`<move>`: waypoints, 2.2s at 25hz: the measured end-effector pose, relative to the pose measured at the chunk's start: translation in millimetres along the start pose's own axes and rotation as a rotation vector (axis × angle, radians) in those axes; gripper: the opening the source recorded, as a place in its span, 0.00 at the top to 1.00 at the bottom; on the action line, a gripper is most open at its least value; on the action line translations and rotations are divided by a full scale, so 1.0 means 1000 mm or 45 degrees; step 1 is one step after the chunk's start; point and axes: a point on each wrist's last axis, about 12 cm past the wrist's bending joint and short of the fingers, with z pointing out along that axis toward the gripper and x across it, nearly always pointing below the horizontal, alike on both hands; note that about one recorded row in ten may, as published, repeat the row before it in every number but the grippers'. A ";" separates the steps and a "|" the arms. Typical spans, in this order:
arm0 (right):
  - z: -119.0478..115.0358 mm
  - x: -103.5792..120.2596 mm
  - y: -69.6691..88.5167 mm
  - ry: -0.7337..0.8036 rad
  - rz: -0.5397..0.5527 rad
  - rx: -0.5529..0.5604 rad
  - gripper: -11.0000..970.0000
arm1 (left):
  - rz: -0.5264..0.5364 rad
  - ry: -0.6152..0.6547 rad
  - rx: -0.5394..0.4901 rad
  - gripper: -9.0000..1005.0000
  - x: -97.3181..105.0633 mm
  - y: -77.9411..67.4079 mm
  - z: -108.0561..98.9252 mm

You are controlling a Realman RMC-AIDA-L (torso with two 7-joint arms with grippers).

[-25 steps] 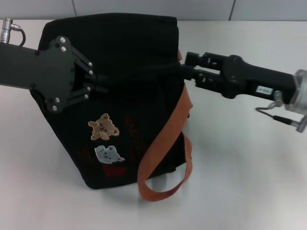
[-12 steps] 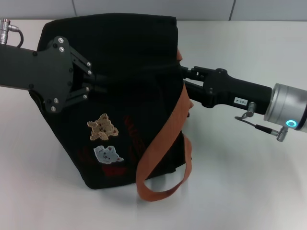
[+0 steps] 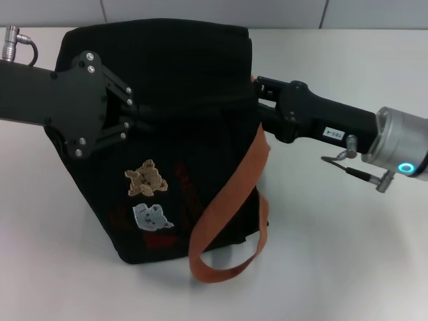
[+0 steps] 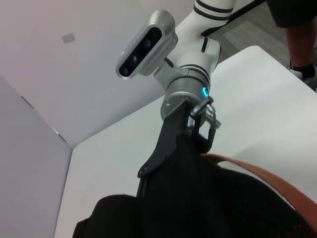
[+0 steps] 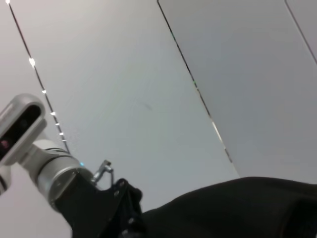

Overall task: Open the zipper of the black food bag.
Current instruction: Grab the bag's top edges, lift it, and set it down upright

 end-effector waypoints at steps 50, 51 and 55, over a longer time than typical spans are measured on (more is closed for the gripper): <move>-0.021 0.050 0.014 -0.018 -0.867 0.316 0.59 | -0.024 -0.004 -0.027 0.92 0.004 0.002 0.003; -0.020 0.050 0.014 -0.022 -0.868 0.322 0.59 | -0.024 -0.004 -0.027 0.92 0.004 0.002 0.003; -0.019 0.049 0.013 -0.033 -0.882 0.341 0.59 | -0.025 -0.004 -0.027 0.92 0.004 0.002 0.003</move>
